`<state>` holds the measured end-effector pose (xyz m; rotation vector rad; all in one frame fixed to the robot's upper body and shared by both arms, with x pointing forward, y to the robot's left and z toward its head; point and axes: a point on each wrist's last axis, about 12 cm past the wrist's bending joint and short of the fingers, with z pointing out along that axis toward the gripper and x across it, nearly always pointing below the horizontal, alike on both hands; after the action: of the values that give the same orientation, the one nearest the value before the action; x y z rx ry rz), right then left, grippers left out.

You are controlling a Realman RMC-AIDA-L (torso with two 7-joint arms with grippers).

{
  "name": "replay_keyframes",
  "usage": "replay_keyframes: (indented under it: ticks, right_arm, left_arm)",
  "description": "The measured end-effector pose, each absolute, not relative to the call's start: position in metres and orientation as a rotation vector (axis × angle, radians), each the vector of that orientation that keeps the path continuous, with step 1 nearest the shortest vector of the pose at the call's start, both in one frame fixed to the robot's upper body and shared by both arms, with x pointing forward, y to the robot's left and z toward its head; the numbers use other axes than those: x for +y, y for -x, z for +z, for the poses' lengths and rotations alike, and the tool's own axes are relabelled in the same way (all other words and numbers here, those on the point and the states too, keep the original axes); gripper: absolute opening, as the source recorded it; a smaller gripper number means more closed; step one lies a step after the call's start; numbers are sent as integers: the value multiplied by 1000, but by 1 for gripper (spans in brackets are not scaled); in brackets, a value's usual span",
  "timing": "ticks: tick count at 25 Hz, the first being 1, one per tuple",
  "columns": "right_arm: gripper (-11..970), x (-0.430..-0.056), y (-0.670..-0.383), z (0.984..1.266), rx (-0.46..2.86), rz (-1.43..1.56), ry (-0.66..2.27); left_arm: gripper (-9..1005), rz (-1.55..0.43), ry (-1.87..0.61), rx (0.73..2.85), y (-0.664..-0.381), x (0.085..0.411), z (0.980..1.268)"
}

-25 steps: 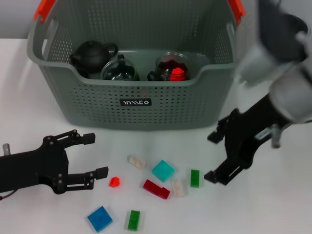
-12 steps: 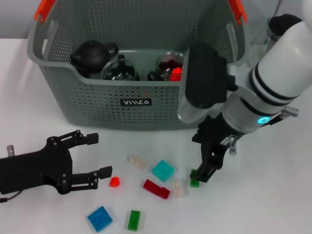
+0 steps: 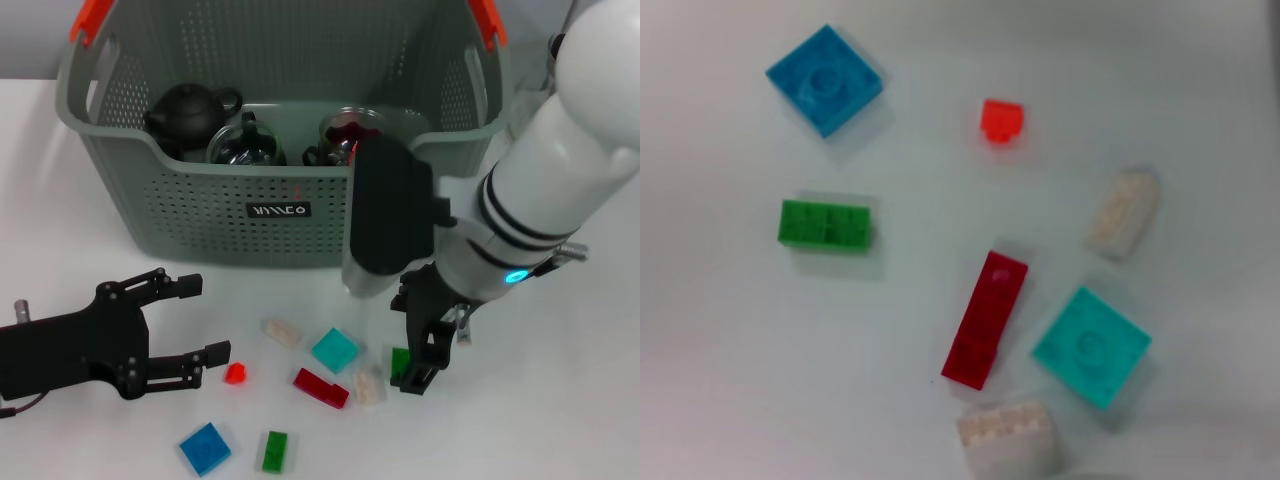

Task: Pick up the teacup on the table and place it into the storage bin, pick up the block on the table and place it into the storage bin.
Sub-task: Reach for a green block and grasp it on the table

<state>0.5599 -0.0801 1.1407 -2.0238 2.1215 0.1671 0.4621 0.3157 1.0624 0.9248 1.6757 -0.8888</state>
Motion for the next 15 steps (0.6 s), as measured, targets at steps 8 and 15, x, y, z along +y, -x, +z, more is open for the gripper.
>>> replay_keyframes:
  ticks: [8, 15]
  right_arm:
    - [942, -77, -556, 1123, 2141, 144, 2031]
    - [941, -77, -558, 1115, 2151, 138, 2024]
  left_arm:
    - [878, -889, -925, 1672, -463, 315, 1063]
    - [877, -880, -905, 1670, -463, 317, 1063]
